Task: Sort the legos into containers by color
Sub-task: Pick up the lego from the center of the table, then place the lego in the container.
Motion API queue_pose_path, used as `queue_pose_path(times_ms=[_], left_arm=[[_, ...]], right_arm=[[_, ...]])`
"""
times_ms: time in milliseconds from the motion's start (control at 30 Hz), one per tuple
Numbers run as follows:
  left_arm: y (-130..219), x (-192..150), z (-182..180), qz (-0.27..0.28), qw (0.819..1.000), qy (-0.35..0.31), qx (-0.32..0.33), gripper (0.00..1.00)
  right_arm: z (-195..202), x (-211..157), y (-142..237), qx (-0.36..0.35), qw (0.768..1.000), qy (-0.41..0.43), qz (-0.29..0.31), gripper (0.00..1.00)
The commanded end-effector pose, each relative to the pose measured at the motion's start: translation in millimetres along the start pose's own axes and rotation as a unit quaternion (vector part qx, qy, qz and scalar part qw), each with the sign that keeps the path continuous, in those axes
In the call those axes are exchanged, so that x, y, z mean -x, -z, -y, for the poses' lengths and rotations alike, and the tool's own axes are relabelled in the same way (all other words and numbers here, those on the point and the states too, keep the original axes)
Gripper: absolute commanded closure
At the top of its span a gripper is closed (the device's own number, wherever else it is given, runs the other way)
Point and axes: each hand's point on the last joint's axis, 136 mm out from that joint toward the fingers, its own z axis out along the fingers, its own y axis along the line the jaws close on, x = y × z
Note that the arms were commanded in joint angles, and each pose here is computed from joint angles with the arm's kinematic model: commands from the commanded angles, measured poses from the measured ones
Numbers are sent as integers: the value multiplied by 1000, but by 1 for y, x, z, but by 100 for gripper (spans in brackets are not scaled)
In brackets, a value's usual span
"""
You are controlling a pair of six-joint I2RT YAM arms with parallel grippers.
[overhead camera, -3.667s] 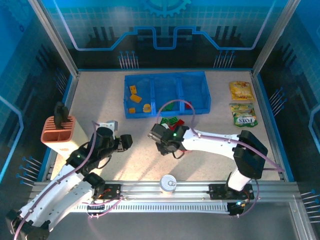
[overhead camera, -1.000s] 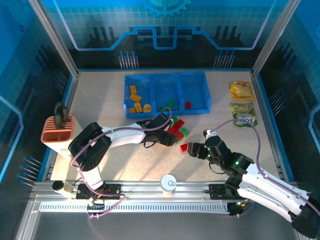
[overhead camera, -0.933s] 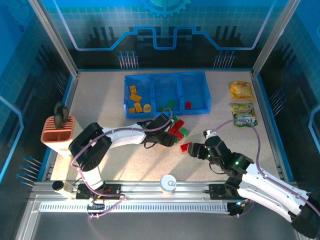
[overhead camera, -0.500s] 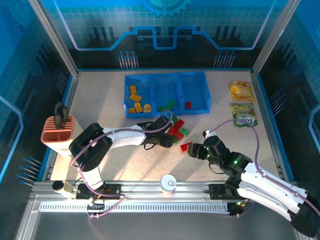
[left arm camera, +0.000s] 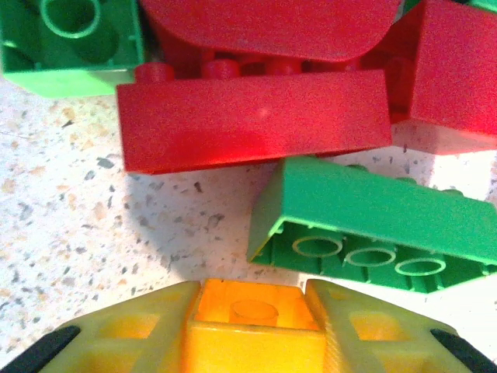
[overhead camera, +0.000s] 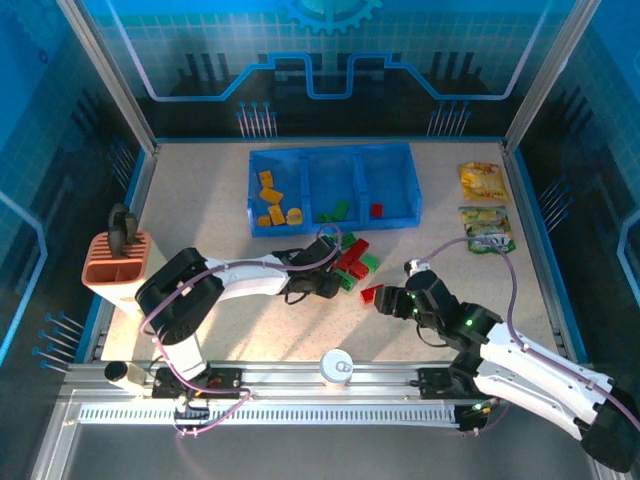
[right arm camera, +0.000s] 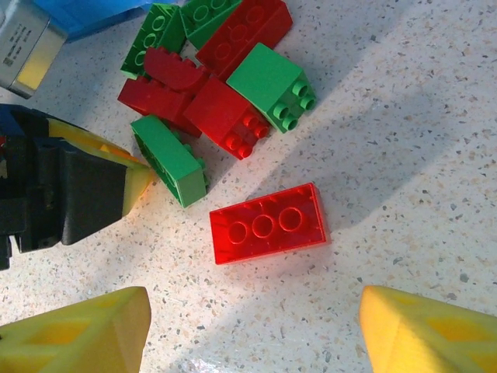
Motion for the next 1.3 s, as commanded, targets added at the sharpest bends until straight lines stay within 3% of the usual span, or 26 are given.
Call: queue_pose_path(times_ms=[0, 233, 433, 600, 1000, 1200, 1267], left_arm=[[17, 2, -5, 18, 1000, 3, 14, 64], [49, 27, -31, 66, 997, 19, 46, 64], [75, 58, -96, 104, 983, 145, 54, 65], [88, 88, -129, 137, 969, 194, 66, 65], [71, 149, -174, 131, 961, 222, 96, 63], [70, 164, -181, 119, 964, 213, 102, 56], [80, 170, -176, 129, 965, 210, 93, 35]], right_arm=[[-11, 15, 5, 17, 1000, -10, 15, 28], [-16, 13, 1, 26, 1000, -14, 10, 28], [-16, 10, 1, 28, 999, -16, 6, 28], [-12, 4, 0, 31, 999, -23, 3, 29], [-4, -8, 5, 30, 999, -29, -4, 29], [5, -9, 12, 23, 999, -33, 6, 29], [8, -10, 14, 14, 999, -33, 6, 29]])
